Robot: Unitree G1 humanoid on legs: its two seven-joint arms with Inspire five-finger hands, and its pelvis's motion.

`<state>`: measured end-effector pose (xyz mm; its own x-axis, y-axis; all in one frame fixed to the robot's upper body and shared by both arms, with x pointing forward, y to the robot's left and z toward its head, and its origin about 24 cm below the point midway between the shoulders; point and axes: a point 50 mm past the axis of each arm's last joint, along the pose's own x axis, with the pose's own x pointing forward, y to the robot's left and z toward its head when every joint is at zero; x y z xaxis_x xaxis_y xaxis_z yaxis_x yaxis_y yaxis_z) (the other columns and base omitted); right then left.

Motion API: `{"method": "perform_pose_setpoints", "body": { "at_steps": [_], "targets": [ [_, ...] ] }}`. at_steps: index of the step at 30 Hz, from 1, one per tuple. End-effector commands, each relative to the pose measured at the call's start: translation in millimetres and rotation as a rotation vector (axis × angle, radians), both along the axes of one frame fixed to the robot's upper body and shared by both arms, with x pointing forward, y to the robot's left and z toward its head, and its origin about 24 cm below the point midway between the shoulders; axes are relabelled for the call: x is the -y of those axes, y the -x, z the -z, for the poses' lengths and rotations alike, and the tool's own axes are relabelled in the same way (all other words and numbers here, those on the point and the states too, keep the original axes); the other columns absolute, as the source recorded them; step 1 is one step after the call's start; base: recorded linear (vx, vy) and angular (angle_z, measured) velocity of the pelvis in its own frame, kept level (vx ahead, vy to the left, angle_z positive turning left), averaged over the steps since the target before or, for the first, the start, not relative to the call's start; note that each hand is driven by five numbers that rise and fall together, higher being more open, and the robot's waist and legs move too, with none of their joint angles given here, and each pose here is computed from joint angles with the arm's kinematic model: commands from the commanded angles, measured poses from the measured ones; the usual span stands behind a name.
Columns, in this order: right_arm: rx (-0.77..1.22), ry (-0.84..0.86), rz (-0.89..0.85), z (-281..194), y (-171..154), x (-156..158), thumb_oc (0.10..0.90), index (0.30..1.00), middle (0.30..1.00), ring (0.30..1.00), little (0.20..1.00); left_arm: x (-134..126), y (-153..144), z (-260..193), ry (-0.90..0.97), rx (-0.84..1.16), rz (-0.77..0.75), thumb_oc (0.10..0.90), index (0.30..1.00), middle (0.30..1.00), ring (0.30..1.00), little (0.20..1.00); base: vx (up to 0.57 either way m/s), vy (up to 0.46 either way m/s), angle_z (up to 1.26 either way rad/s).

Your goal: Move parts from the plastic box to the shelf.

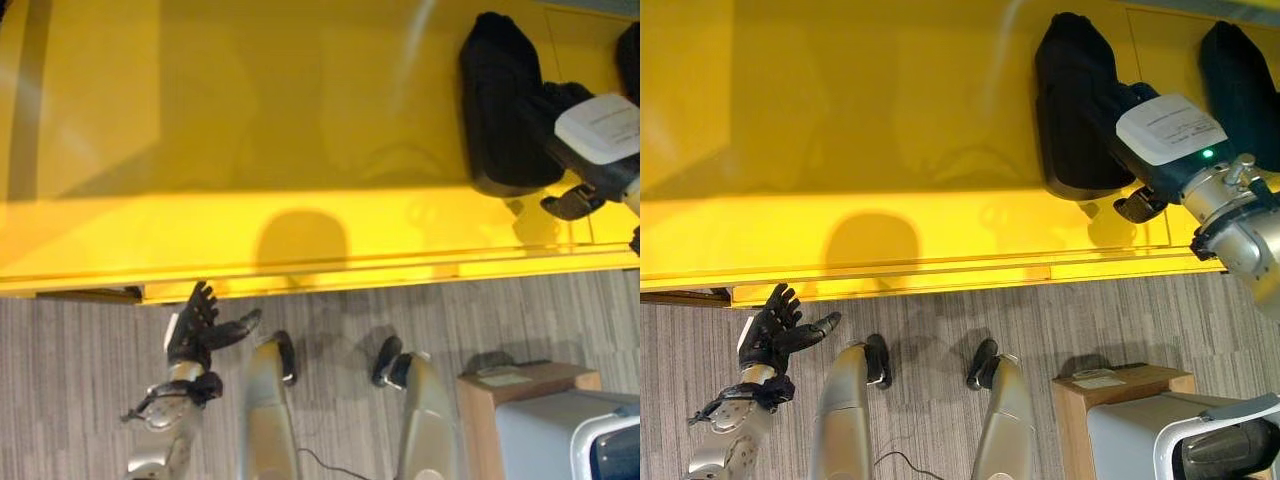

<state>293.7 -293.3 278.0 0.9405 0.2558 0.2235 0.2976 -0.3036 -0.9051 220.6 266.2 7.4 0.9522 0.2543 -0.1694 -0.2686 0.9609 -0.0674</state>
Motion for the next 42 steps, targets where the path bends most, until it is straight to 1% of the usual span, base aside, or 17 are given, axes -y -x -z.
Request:
{"method": "perform_pose_setpoints", "body": {
  "at_steps": [1,6,12,17,18,20,21,23,24,26,27,30,33,34,35,40,42],
  "targets": [
    [0.355,0.045,-0.005,-79.9,36.9,1.4,0.900,1.000,1.000,1.000,1.000,-4.6,3.2,-26.3,-0.043,0.140,0.005,0.900,1.000,1.000,1.000,1.000,0.00,0.000,0.00],
    [0.472,0.064,-0.068,-91.5,60.8,-6.4,0.900,1.000,1.000,1.000,1.000,-8.9,5.6,-27.3,-0.053,0.139,-0.015,0.900,1.000,1.000,1.000,1.000,0.01,0.000,-0.04],
    [0.474,-0.017,-0.104,-66.7,80.8,-3.4,0.900,1.000,1.000,1.000,1.000,-7.4,5.1,-26.2,-0.046,0.138,-0.021,0.900,1.000,1.000,1.000,1.000,-0.01,0.001,-0.01],
    [0.423,-0.215,-0.209,-35.1,79.5,-12.8,0.900,1.000,1.000,1.000,1.000,-4.1,2.4,-26.2,-0.042,0.140,-0.009,0.900,1.000,1.000,1.000,1.000,-0.01,-0.007,-0.05],
    [0.423,-0.346,-0.276,-24.3,75.1,-19.4,0.900,1.000,1.000,1.000,1.000,-2.6,1.1,-24.8,-0.042,0.134,-0.004,0.900,1.000,1.000,1.000,1.000,-0.06,-0.014,-0.11],
    [0.414,-0.400,-0.313,-19.0,71.7,-25.1,0.900,1.000,1.000,1.000,1.000,-1.8,0.1,-24.4,-0.041,0.133,0.000,0.900,1.000,1.000,1.000,1.000,0.03,-0.018,-0.07],
    [0.406,-0.549,-0.424,-10.4,62.6,-41.5,0.900,1.000,1.000,1.000,1.000,-1.3,-2.9,-21.9,-0.041,0.123,-0.001,0.900,1.000,1.000,1.000,1.000,0.06,-0.022,-0.05],
    [0.378,-0.729,-0.505,6.0,51.8,-55.2,0.900,1.000,1.000,1.000,1.000,2.3,-5.9,-18.5,-0.024,0.115,0.001,0.900,1.000,1.000,1.000,1.000,0.03,-0.009,-0.01],
    [0.377,-0.731,-0.509,5.9,50.8,-56.2,0.900,1.000,1.000,1.000,1.000,1.2,-5.5,-18.7,-0.024,0.116,-0.003,0.900,1.000,1.000,1.000,1.000,0.04,-0.008,-0.02],
    [0.289,-0.823,-0.588,16.0,43.4,-73.6,0.900,1.000,1.000,1.000,1.000,4.2,-7.2,-18.5,-0.023,0.116,0.015,0.900,1.000,1.000,1.000,1.000,0.07,-0.030,-0.09],
    [0.234,-0.948,-0.613,34.7,36.3,-85.1,0.900,1.000,1.000,1.000,1.000,8.7,-7.3,-15.9,0.000,0.115,0.017,0.900,1.000,1.000,1.000,1.000,0.09,-0.054,-0.09],
    [0.186,-0.996,-0.634,42.6,33.2,-92.7,0.900,1.000,1.000,1.000,1.000,10.3,-5.3,-11.2,0.000,0.100,0.027,0.900,1.000,1.000,1.000,1.000,0.05,-0.036,-0.09],
    [0.011,-1.247,-0.633,83.9,25.5,-108.7,0.900,1.000,1.000,1.000,1.000,22.6,-2.3,-1.5,0.031,0.079,0.045,0.900,1.000,1.000,1.000,1.000,0.12,-0.103,-0.09],
    [0.010,-1.247,-0.632,84.2,25.6,-108.7,0.900,1.000,1.000,1.000,1.000,22.6,-1.9,-1.2,0.032,0.077,0.045,0.900,1.000,1.000,1.000,1.000,0.06,-0.092,-0.10],
    [-0.034,-1.316,-0.626,93.7,25.6,-110.2,0.900,1.000,1.000,1.000,1.000,26.1,-0.8,2.5,0.042,0.066,0.050,0.900,1.000,1.000,1.000,1.000,0.05,-0.065,-0.01],
    [-0.155,-1.466,-0.576,125.4,29.4,-113.9,0.900,1.000,1.000,1.000,1.000,37.7,7.4,16.1,0.088,0.029,0.051,0.900,1.000,1.000,1.000,1.000,0.11,-0.148,-0.09],
    [-0.178,-1.488,-0.566,130.5,31.9,-112.3,0.900,1.000,1.000,1.000,1.000,39.7,11.0,21.7,0.100,0.010,0.045,0.900,1.000,1.000,1.000,1.000,0.09,-0.144,-0.15]
  ]
}}
